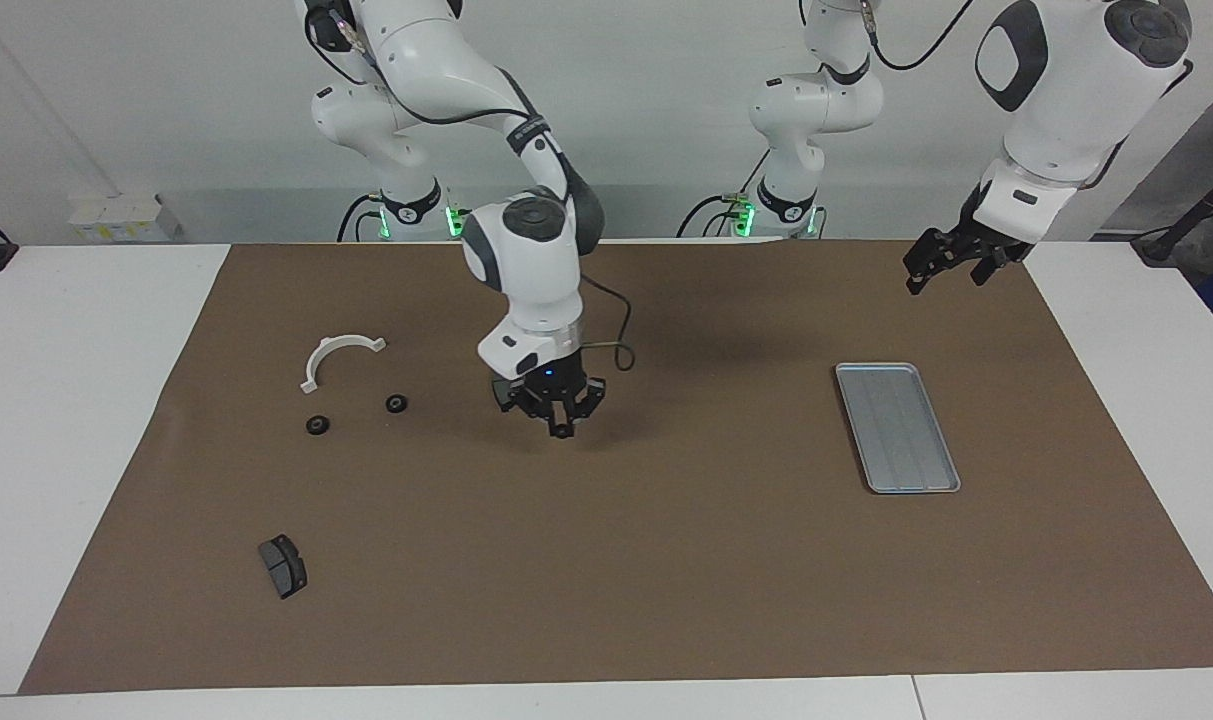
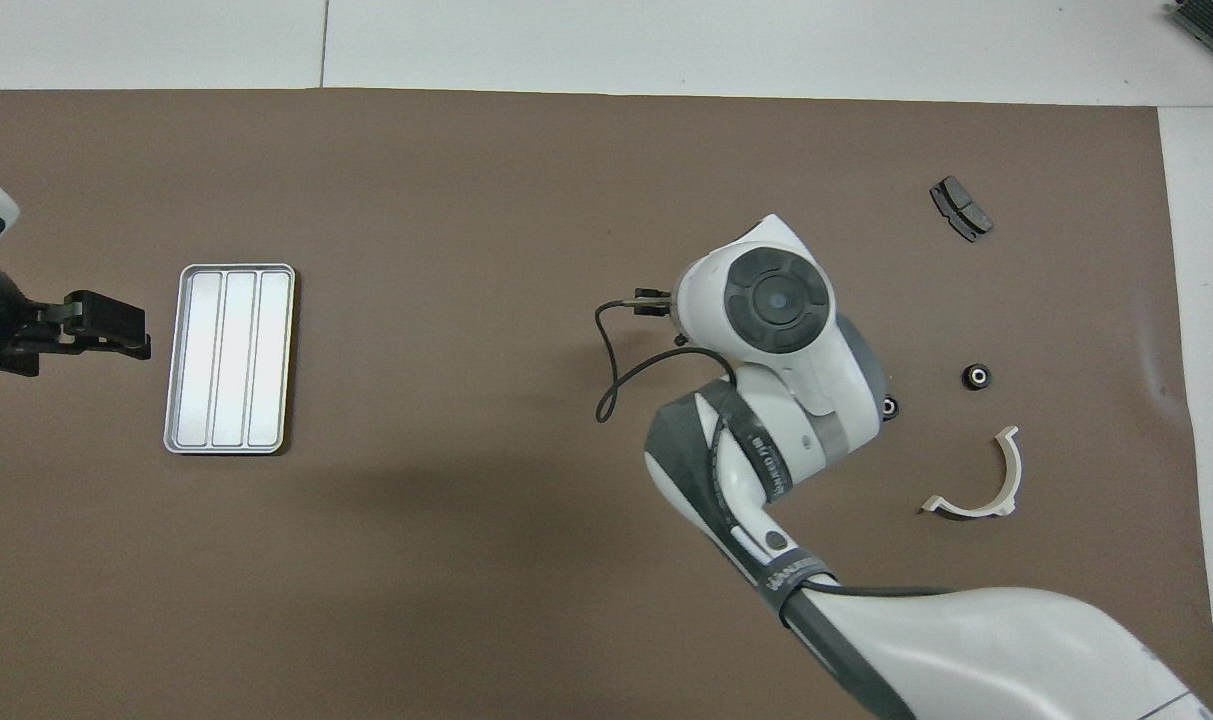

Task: Place bearing gear from tray to pile
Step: 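Carry the gear with the right gripper to the pile and release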

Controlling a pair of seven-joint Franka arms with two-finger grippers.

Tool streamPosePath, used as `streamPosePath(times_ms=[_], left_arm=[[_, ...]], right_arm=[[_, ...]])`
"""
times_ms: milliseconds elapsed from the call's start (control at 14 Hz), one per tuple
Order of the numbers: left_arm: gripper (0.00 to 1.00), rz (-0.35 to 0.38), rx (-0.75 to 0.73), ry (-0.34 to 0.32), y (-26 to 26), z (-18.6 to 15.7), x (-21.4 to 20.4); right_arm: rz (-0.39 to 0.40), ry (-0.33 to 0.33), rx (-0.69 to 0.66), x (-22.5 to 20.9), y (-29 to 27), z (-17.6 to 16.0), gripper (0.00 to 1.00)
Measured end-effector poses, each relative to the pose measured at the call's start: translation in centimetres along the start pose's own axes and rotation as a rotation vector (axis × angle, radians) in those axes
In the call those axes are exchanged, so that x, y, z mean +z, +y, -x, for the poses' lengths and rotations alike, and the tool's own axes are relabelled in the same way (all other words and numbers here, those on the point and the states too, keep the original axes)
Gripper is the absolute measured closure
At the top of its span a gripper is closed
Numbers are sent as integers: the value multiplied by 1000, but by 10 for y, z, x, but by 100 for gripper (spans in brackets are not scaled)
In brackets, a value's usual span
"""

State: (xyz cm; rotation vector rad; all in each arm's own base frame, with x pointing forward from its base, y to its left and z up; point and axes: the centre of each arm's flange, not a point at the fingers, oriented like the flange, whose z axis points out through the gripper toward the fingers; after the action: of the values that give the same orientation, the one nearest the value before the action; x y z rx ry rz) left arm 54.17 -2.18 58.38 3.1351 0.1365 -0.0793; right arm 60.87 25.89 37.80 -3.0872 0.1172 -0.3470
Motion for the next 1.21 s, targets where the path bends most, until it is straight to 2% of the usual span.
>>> streamPosePath(times_ms=[427, 570, 997, 1068, 1211], left_arm=[[0, 0, 0, 0, 0, 0, 0], [0, 0, 0, 0, 0, 0, 0], [0, 0, 0, 0, 0, 0, 0], [0, 0, 0, 0, 0, 0, 0], [0, 0, 0, 0, 0, 0, 0]], right_arm=[[61, -56, -29, 28, 148, -30, 77], [47, -73, -23, 34, 191, -36, 77], [22, -64, 22, 72, 238, -38, 76], [20, -63, 27, 76, 240, -38, 69], [18, -52, 30, 74, 240, -40, 48]])
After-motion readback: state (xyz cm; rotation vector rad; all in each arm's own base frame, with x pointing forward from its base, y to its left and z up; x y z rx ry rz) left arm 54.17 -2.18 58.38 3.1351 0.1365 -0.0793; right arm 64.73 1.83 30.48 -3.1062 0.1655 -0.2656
